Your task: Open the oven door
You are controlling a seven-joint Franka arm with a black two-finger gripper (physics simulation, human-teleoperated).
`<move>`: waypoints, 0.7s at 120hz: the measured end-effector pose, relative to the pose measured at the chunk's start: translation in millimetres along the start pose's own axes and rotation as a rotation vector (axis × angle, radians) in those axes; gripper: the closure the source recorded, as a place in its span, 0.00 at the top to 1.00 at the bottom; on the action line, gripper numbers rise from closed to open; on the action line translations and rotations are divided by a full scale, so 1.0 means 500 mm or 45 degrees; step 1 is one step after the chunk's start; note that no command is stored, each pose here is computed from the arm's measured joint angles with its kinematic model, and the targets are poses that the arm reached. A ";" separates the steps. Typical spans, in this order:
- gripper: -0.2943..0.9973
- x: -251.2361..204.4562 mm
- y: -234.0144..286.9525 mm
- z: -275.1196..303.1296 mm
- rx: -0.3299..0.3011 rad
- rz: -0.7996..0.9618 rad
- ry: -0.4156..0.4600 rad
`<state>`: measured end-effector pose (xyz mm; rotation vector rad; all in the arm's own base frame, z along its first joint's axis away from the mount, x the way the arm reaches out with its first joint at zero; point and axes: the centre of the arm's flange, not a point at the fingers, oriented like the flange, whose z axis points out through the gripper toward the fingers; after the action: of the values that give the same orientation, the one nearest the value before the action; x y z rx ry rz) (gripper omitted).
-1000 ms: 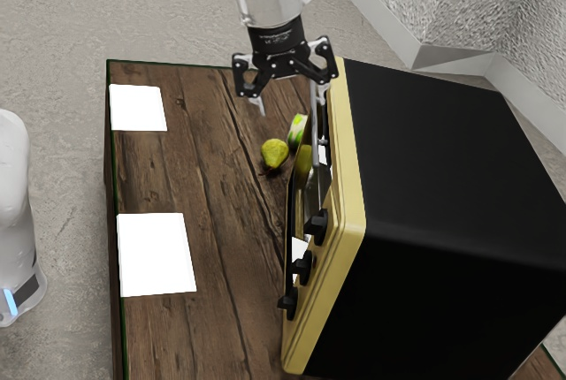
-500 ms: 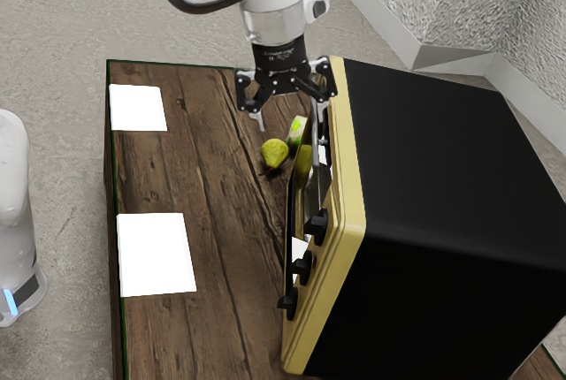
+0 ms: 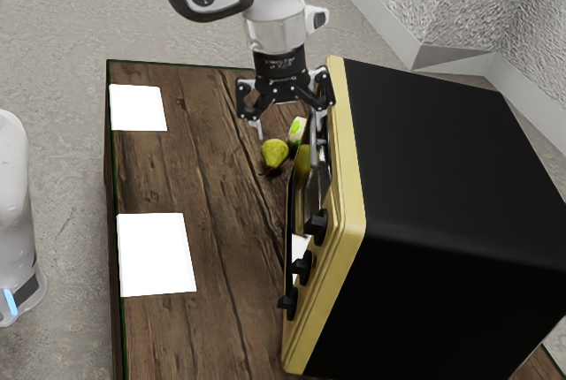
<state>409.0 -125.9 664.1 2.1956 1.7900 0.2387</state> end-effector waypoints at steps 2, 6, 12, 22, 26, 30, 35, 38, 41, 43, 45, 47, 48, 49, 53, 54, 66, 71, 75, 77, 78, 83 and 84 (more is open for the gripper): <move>0.77 0.001 0.000 0.002 0.002 -0.001 -0.001; 0.77 0.002 -0.001 0.004 0.005 -0.003 -0.004; 0.77 0.003 -0.001 0.006 0.007 -0.005 -0.007; 0.77 0.006 -0.002 0.005 0.006 -0.008 -0.008; 0.77 0.008 -0.005 0.007 0.008 -0.010 -0.007; 0.77 0.009 -0.008 0.007 0.008 -0.010 -0.006; 0.77 0.009 -0.011 0.007 0.009 -0.011 -0.005; 0.77 0.009 -0.014 0.008 0.009 -0.012 -0.005; 0.77 0.009 -0.018 0.009 0.010 -0.014 -0.006; 0.77 0.009 -0.020 0.009 0.010 -0.015 -0.007; 0.77 0.009 -0.022 0.008 0.009 -0.016 -0.007; 0.77 0.009 -0.024 0.008 0.009 -0.016 -0.008; 0.77 0.008 -0.025 0.008 0.008 -0.017 -0.009; 0.77 0.008 -0.025 0.008 0.008 -0.017 -0.009; 0.77 0.009 -0.027 0.008 0.008 -0.020 -0.010; 0.77 0.009 -0.028 0.008 0.008 -0.020 -0.010; 0.77 0.010 -0.042 0.007 0.005 -0.027 -0.010; 0.77 0.010 -0.049 0.006 0.002 -0.029 -0.009; 0.77 0.010 -0.053 0.005 0.000 -0.030 -0.009; 0.77 0.010 -0.055 0.004 -0.001 -0.031 -0.009; 0.77 0.010 -0.056 0.004 -0.001 -0.031 -0.009; 0.77 0.010 -0.062 0.004 -0.001 -0.033 -0.007; 0.77 0.010 -0.063 0.005 -0.001 -0.034 -0.006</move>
<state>381.5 -115.6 651.2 2.1687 1.8147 0.2277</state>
